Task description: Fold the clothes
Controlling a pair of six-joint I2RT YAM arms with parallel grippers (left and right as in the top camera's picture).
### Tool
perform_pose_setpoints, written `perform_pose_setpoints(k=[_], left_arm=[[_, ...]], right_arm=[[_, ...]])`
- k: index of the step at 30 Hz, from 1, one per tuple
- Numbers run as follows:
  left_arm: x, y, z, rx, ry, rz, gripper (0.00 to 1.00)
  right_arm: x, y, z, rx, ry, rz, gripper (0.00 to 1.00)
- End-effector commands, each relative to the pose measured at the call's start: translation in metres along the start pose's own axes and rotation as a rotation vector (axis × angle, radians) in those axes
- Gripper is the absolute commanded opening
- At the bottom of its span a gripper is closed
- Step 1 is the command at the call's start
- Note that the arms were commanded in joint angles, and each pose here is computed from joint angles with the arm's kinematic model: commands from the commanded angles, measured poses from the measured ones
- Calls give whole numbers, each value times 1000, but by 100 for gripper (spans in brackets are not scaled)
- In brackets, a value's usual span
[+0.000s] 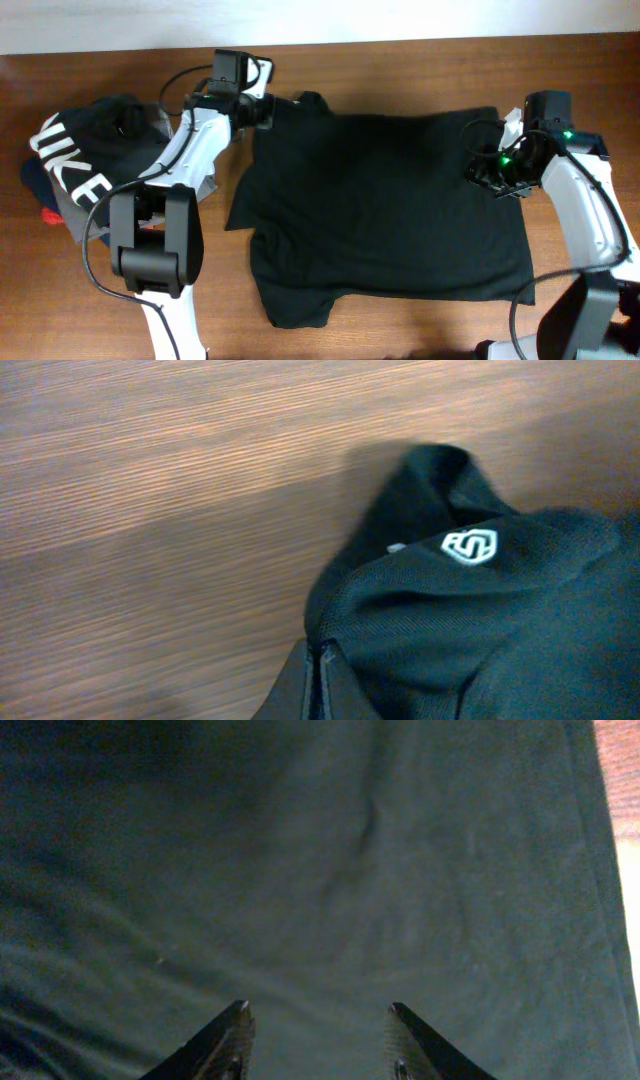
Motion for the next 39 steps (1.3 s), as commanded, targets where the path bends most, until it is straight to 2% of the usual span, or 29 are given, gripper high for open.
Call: perform_pose_setpoints(k=[1, 5, 11, 15, 16, 17, 23, 29, 33, 35, 39], left_arm=[[-18, -18, 23, -27, -145, -71, 1], [-20, -17, 39, -37, -245, -71, 0], [-21, -17, 42, -39, -254, -68, 8], [-20, -16, 41, -38, -251, -66, 13], [-20, -16, 41, -38, -251, -64, 17], [-20, -15, 41, -38, -252, -60, 36], [-20, -14, 41, -39, -253, -56, 76], [-19, -13, 35, -38, -203, -46, 82], [-17, -10, 23, -39, -103, -23, 82], [-15, -6, 15, -40, -31, 3, 83], [-11, 16, 8, -60, 42, 119, 81]], right_arm=[[24, 7, -6, 4, 12, 62, 46], [51, 8, -12, 21, 10, 120, 39], [94, 18, -23, 44, 6, 220, 32], [115, 29, -45, 104, 152, 290, 10], [118, 32, -51, 115, 192, 305, 4], [122, 36, -63, 143, 254, 327, 4], [109, 56, -113, 353, 375, 374, 4], [89, 76, -156, 519, 371, 397, 4], [78, 59, -151, 517, 237, 317, 5], [65, 43, -145, 474, 194, 257, 12], [27, 19, -132, 428, 177, 137, 35]])
Point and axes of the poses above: each gripper's point midway between its finger pads, its own x axis out along the fingers, its own z axis along the line the jaws close on, y = z × x, the point moved 5 cm from there along -x, back along the fingers, and after that the axes turned 13 degrees about -x, right-handed, at the moved point
